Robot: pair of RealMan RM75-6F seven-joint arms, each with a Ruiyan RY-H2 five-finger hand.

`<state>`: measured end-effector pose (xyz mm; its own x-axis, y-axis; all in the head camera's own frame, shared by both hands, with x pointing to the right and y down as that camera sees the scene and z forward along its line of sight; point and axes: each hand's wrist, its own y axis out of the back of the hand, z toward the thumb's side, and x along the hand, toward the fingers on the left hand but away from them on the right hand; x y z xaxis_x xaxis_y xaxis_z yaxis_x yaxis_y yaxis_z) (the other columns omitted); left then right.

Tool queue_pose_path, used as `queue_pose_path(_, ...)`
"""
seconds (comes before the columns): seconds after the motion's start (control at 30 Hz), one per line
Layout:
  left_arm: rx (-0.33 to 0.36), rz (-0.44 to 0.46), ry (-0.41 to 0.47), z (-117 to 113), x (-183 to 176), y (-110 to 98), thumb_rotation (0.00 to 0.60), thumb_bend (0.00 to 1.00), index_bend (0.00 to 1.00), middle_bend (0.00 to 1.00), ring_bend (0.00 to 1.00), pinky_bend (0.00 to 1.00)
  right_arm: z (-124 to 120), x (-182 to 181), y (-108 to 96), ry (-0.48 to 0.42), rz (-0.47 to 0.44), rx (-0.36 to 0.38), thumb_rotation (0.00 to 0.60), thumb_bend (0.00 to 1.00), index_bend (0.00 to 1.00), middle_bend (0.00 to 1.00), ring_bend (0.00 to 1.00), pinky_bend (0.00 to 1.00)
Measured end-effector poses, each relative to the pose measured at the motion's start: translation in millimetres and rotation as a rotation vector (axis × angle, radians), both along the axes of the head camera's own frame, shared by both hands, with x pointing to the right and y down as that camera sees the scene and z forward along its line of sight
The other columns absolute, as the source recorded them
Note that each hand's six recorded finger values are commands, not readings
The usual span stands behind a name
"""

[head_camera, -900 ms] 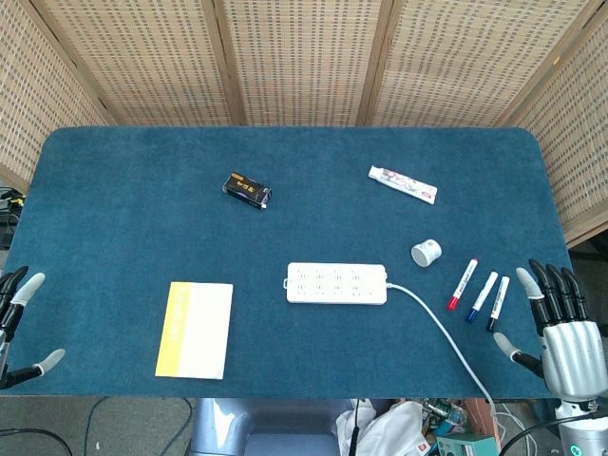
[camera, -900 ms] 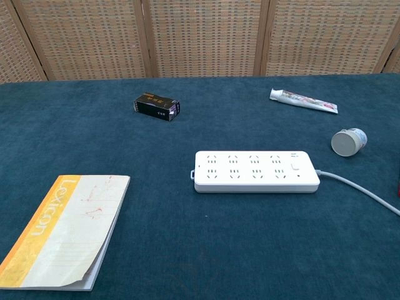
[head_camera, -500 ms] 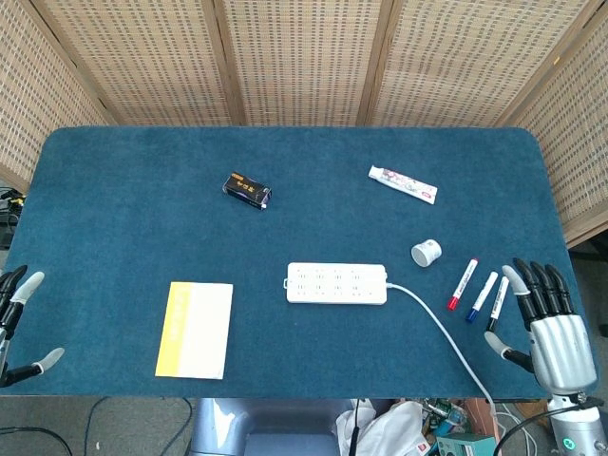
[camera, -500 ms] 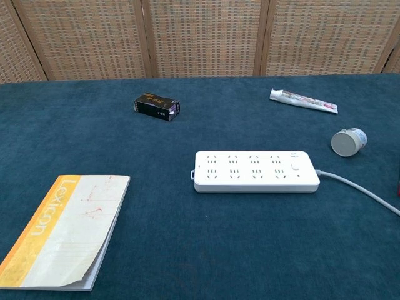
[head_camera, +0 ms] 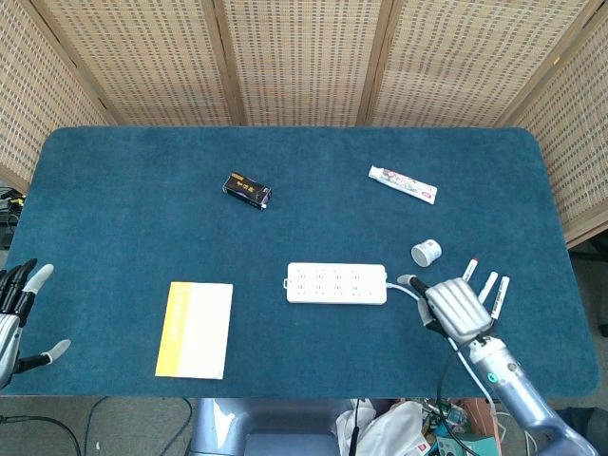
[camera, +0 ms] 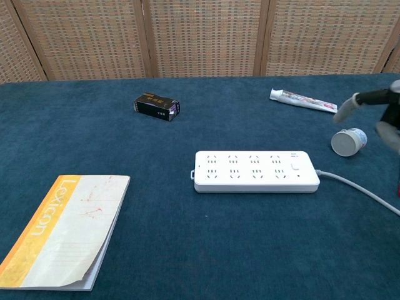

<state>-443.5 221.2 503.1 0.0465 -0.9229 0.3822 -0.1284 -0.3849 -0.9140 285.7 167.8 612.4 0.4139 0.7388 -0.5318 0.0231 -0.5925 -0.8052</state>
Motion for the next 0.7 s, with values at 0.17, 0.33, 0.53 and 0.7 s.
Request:
queue_pose_path(0.17, -0.01, -0.005, -0.01, 4.1, 0.1, -1.8, 0.6, 0.0, 0.0, 0.0, 0.0, 0.0, 28.5, -20.1, -5.9, 0.042, -0.01, -0.073, 0.6, 0.75, 0.24, 0.85, 0.92, 1.0)
queue_pose_path(0.33, -0.012, -0.009, -0.012, 4.9, 0.3, -2.8, 0.6, 0.0, 0.0, 0.0, 0.0, 0.0, 42.6, -36.2, -9.9, 0.063, -0.024, -0.098, 0.6, 0.75, 0.25, 0.85, 0.92, 1.0)
queue_pose_path(0.53, -0.013, -0.008, -0.012, 5.1, 0.1, -2.2, 0.6, 0.0, 0.0, 0.0, 0.0, 0.0, 60.3, -40.4, -9.8, 0.114, -0.014, -0.139, 0.6, 0.75, 0.25, 0.85, 0.92, 1.0)
queue_pose_path(0.7, -0.01, -0.008, -0.01, 4.4, 0.1, -2.1, 0.6, 0.0, 0.0, 0.0, 0.0, 0.0, 71.7, -45.4, -6.8, 0.148, -0.018, -0.162, 0.6, 0.75, 0.26, 0.85, 0.92, 1.0)
